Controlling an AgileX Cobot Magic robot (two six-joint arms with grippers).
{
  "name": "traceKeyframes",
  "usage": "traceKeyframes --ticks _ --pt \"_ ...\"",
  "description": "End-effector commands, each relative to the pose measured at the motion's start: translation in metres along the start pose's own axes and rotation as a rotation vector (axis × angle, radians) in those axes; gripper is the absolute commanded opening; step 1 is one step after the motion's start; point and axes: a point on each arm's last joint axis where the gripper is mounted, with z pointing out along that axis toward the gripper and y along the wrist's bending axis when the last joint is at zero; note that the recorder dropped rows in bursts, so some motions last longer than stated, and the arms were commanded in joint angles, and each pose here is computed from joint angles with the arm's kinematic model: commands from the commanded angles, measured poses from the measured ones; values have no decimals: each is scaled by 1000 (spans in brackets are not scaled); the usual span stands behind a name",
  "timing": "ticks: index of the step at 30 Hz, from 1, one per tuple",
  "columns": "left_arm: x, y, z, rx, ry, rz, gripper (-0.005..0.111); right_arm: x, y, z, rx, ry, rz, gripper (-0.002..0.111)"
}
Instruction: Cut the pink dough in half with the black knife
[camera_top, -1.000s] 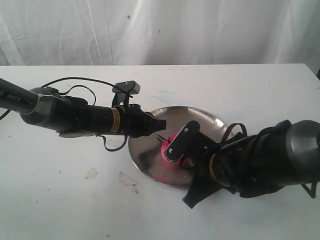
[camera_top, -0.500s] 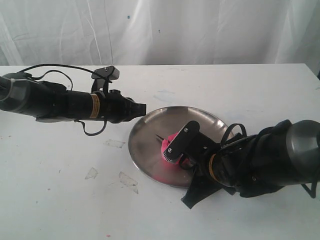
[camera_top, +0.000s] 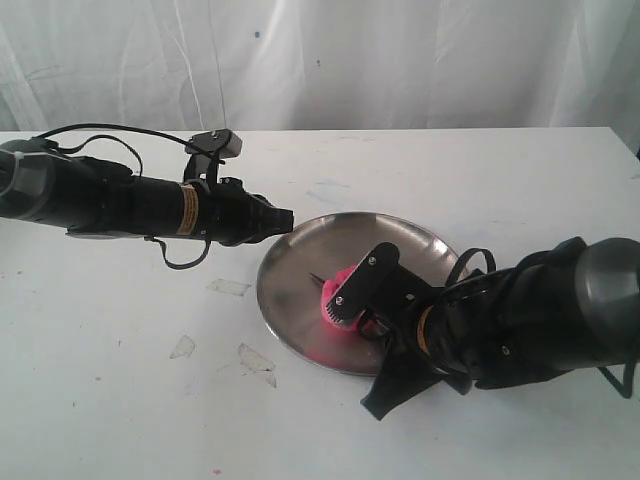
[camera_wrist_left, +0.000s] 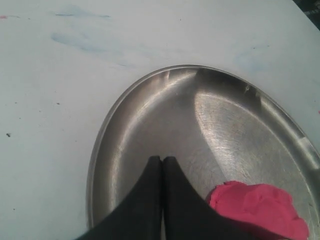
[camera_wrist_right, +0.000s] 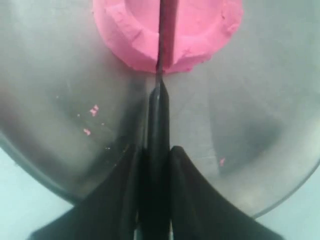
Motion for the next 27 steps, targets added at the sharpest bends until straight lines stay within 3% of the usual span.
traceKeyframes --ticks 1,27 --pt "-4 -2 -3 3 -2 16 0 -3 -1 -5 -8 -21 6 0" --pt "-3 -2 -4 4 11 17 0 -4 8 -8 -2 -9 -49 0"
